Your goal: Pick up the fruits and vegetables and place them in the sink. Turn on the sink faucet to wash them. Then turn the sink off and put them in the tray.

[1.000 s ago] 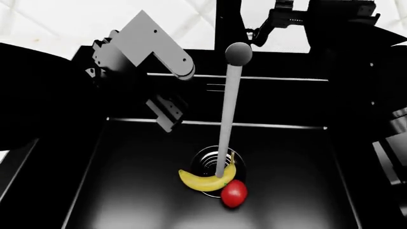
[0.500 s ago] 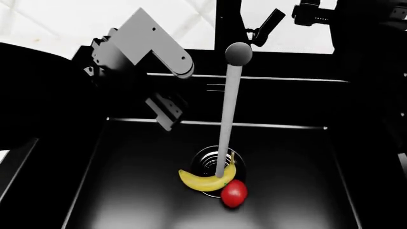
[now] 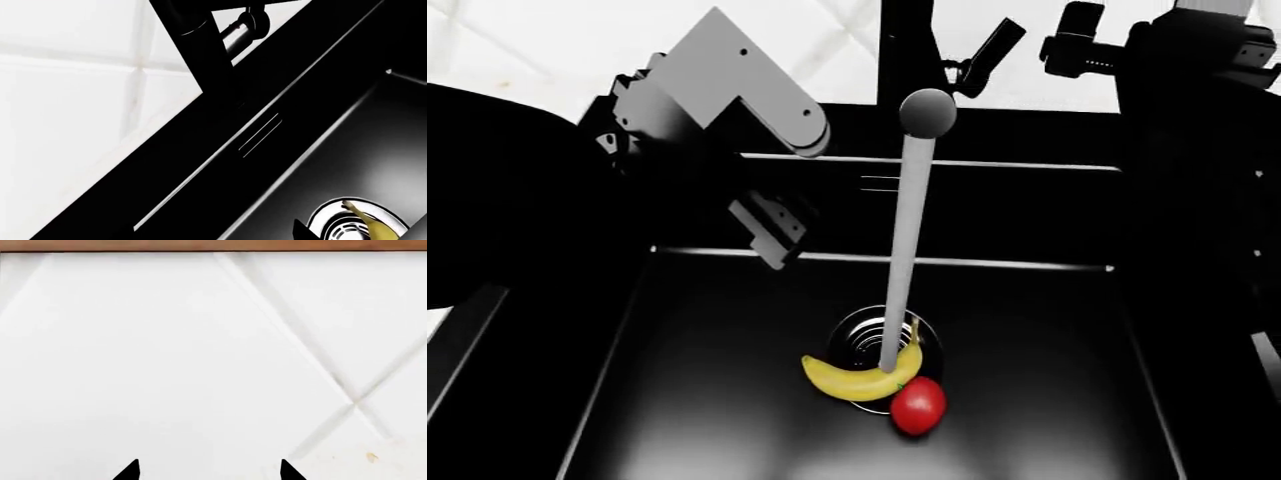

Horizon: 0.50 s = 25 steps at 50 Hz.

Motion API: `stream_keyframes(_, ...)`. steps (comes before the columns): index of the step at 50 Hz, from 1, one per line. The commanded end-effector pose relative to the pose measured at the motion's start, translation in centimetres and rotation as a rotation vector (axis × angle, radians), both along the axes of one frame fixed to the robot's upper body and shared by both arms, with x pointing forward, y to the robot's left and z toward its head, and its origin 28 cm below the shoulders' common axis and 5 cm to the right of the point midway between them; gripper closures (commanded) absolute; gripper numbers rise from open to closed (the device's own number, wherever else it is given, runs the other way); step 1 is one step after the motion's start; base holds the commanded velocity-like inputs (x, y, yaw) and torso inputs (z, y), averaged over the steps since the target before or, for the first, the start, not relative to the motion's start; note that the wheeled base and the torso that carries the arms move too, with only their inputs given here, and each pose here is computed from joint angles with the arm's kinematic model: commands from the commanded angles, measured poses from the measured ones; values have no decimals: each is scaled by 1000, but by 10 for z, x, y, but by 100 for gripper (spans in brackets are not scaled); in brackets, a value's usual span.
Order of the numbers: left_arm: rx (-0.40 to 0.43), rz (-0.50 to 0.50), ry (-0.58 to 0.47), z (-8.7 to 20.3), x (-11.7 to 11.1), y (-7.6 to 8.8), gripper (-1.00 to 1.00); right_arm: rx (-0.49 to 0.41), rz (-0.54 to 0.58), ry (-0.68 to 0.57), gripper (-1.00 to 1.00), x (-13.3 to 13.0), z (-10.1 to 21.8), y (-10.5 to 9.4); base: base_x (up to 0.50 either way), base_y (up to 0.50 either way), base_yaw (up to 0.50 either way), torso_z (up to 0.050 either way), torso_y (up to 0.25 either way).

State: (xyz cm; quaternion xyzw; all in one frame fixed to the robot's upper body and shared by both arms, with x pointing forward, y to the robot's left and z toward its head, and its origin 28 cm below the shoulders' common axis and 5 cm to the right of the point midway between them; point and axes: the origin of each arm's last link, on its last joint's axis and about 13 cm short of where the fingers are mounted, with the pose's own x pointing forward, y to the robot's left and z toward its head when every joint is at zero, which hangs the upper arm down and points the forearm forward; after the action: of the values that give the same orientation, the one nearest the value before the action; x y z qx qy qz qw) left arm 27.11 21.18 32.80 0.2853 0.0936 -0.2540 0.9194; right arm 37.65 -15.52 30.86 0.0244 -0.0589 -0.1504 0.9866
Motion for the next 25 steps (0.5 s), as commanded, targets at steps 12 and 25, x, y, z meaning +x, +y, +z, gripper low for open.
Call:
stream_keyframes(12,-2,-3,1,-1,1,-1,-100,-23,2,55,-100,13,-16,5,0,0,0,0,0)
stream_keyframes(25,-2,-4,0,-1,1,-1,-100,-17,9,73,-100,19,-24,6,0,0,0,0,0)
